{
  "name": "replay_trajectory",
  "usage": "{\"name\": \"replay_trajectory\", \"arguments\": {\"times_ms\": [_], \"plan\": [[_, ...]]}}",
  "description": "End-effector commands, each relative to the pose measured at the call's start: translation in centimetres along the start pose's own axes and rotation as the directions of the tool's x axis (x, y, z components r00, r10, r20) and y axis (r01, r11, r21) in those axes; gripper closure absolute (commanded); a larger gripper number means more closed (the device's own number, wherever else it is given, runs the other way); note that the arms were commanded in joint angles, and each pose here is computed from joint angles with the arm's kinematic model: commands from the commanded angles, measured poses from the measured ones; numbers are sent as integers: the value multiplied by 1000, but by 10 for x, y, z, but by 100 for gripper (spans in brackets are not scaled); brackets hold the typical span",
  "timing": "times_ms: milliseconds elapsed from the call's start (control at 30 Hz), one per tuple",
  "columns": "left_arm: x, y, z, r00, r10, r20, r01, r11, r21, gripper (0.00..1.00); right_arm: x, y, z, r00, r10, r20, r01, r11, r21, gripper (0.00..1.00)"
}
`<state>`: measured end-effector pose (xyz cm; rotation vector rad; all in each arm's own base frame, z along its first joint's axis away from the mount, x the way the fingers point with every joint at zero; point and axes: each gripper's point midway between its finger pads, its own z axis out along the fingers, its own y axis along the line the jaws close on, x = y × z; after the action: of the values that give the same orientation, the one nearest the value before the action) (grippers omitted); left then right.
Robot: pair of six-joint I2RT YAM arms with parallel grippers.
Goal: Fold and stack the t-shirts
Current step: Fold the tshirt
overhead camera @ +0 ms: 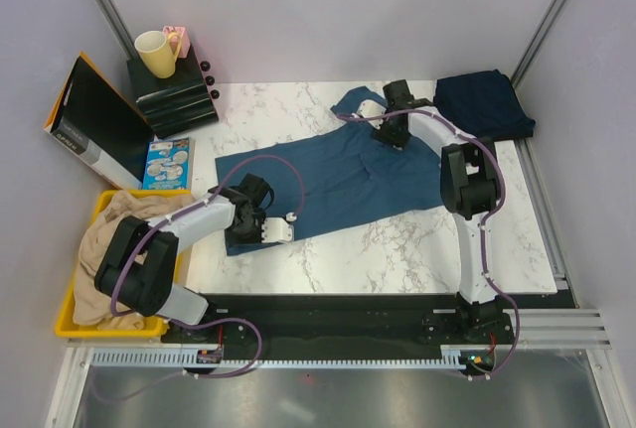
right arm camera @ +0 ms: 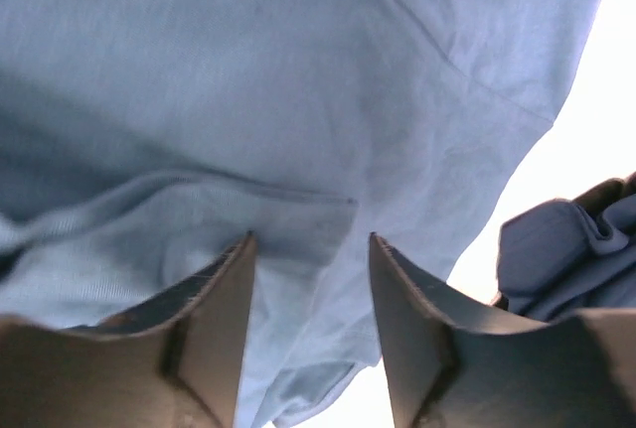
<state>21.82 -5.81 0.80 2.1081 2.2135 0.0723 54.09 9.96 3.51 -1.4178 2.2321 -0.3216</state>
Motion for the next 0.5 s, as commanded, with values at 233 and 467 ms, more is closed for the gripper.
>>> {"name": "replay_trajectory", "arguments": {"times_ms": [233, 467], "plan": [[-38, -6, -20, 977, -138, 164, 117, 984, 131, 69, 12, 22, -91, 1000, 0, 20, 2, 995, -98, 60], [-45, -8, -37, 973, -125, 195, 94, 983, 159, 68, 62, 71, -108, 998, -18, -62, 6, 982, -188, 86]]}}
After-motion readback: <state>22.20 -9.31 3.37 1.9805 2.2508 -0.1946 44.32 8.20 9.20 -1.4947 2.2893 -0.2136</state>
